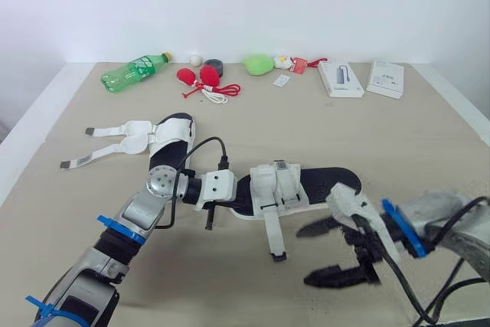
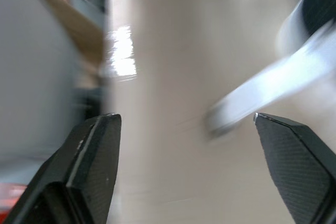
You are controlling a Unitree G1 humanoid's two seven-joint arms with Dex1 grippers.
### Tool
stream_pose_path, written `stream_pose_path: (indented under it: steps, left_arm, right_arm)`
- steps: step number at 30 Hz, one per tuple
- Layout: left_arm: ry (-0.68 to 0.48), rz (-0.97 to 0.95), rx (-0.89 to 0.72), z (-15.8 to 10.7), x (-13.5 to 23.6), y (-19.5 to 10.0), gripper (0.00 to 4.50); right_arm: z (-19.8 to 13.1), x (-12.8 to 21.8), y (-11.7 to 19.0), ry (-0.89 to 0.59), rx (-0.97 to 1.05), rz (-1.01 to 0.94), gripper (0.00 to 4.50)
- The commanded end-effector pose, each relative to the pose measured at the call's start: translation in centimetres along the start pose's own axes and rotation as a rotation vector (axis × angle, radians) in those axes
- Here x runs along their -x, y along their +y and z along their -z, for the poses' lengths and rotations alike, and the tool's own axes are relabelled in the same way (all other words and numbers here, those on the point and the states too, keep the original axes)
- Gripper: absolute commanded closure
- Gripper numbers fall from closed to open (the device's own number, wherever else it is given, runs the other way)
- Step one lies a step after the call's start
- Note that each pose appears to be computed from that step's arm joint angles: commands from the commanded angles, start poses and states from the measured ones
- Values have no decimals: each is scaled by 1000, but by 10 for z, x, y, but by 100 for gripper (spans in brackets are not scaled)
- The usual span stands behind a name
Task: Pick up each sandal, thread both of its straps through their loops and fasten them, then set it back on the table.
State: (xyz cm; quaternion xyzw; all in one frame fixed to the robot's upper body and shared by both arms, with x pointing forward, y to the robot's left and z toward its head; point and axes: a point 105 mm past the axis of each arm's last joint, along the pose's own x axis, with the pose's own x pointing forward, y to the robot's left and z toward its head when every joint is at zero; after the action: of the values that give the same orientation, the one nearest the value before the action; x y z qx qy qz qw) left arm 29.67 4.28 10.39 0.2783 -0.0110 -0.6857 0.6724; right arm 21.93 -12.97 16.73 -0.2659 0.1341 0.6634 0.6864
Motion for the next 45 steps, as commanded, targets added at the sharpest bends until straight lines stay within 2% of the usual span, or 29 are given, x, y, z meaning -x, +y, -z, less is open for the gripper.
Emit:
stream_pose_path:
  steps: [1,6,10,13,19,24,26,28,29,30,34,35,40,45]
  left_arm:
    - [26,31,10,6,-4,-6,450]
    - [26,30,14,6,-4,-8,450]
    - [28,30,18,6,-3,-9,450]
    - [31,28,18,7,-3,-9,450]
    - [33,22,20,7,-2,-9,450]
    - [34,17,20,7,-2,-9,450]
    - [35,16,21,6,-2,-9,450]
    - [36,17,22,7,-1,-9,450]
    - [36,18,22,7,-1,-9,450]
    - [36,19,23,7,-1,-9,450]
    - [37,21,22,7,-2,-8,450]
    - [37,21,21,7,-2,-7,450]
    - [37,21,20,7,-2,-6,450]
    - [38,23,22,8,-2,-7,450]
  right_arm:
    - [-11,0,-15,2,578,60,9]
    - [3,-11,-9,3,1086,26,9]
    - [23,-21,-2,16,1328,-42,9]
    - [34,-29,2,-12,1365,-65,9]
    - [19,-43,-9,-72,1402,-5,9]
    - [23,-47,-7,-54,1388,-39,9]
    - [25,-48,-5,-52,1380,-48,60]
    - [23,-47,-4,-63,1361,-42,130]
    - [22,-47,-4,-69,1350,-38,195]
    - [20,-47,-4,-78,1337,-35,224]
    - [15,-47,-3,-117,1233,-15,417]
    - [13,-47,-2,-135,1193,-5,444]
    - [1,-44,-4,-228,937,52,444]
    - [-28,-38,-19,-371,581,158,444]
